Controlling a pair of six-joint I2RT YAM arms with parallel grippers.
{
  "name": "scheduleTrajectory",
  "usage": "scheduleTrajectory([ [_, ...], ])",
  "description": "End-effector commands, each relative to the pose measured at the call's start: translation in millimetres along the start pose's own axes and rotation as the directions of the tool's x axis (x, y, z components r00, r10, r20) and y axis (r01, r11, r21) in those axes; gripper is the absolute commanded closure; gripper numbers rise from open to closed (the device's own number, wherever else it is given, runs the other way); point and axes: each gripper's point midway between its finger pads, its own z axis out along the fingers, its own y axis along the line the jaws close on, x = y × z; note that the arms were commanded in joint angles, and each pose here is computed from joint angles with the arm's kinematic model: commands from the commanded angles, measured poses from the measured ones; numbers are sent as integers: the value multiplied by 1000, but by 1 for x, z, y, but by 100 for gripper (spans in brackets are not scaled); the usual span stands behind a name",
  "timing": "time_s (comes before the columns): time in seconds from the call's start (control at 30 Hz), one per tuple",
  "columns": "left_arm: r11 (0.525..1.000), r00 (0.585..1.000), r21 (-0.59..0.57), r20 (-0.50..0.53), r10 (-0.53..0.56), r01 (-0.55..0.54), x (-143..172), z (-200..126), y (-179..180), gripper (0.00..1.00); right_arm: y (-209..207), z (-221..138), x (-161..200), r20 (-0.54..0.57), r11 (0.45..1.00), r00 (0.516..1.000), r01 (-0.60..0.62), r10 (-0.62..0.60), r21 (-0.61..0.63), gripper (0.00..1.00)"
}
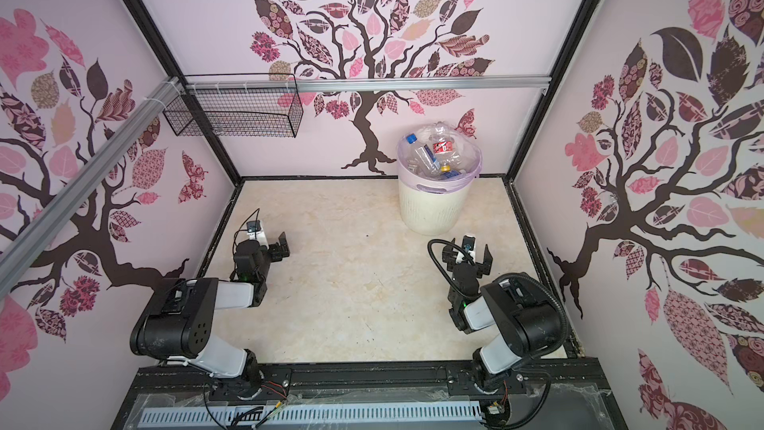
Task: Throw the plastic bottles in the bin
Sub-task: Reset both arms
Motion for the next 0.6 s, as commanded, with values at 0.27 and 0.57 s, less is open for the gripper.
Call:
scheduleTrajectory([
  [0.27, 1000, 1000, 17, 3, 11, -11, 2, -3, -2, 2, -10, 13, -12, 13, 991, 991, -130, 130, -31, 0],
  [0.57, 1000, 1000, 15, 4, 11, -11, 2, -3, -1, 2, -5, 21, -7, -25, 988, 991, -134, 133, -72, 1],
])
